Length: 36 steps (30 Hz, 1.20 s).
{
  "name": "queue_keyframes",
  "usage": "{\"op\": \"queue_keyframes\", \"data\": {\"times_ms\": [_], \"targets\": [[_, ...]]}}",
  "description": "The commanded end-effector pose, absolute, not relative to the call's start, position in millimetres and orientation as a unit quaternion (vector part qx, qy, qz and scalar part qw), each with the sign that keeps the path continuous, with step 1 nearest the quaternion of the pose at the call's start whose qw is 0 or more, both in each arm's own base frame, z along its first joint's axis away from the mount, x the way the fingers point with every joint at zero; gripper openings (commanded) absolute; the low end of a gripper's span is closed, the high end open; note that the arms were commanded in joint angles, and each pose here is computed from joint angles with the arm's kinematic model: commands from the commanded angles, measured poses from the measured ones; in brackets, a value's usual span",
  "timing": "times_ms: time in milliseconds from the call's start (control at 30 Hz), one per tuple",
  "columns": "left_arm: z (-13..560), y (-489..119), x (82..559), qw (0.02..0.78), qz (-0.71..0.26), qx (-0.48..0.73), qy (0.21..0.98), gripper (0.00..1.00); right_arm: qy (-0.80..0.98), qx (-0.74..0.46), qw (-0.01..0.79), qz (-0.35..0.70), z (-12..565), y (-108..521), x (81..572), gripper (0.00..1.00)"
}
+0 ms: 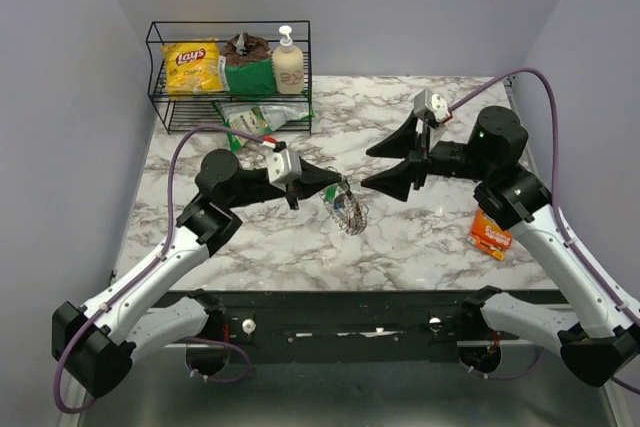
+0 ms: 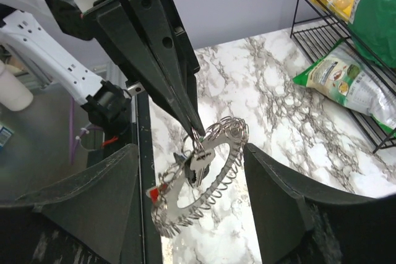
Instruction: Put the keys on the keyring
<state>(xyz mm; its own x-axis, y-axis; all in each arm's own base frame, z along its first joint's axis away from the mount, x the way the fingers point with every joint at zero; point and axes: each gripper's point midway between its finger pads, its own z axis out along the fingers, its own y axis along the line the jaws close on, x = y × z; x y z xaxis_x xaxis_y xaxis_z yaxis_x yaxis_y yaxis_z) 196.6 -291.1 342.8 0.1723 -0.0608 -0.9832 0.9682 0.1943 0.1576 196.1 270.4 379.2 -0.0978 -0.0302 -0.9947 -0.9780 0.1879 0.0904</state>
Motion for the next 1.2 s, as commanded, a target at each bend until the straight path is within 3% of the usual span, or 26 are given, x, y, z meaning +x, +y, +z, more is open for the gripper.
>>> {"op": "queue_keyframes", "data": {"times_ms": [0, 433, 1167], "targets": [[385.4, -279.5, 179.4, 0.645, -0.472, 0.444, 0.405, 0.0, 0.537, -0.447, 0.498, 0.514, 398.6, 263.3, 177.6, 0.76], [415.8, -260.1, 161.7, 0.662, -0.538, 0.41, 0.322, 0.0, 0.494, -0.475, 0.451, 0.571, 411.5, 272.6, 165.6, 0.65], [412.8, -265.2, 159.4, 0.638, -0.542, 0.436, 0.33, 0.0, 0.511, -0.465, 0.42, 0.588, 407.5, 311.1, 177.7, 0.51]]}}
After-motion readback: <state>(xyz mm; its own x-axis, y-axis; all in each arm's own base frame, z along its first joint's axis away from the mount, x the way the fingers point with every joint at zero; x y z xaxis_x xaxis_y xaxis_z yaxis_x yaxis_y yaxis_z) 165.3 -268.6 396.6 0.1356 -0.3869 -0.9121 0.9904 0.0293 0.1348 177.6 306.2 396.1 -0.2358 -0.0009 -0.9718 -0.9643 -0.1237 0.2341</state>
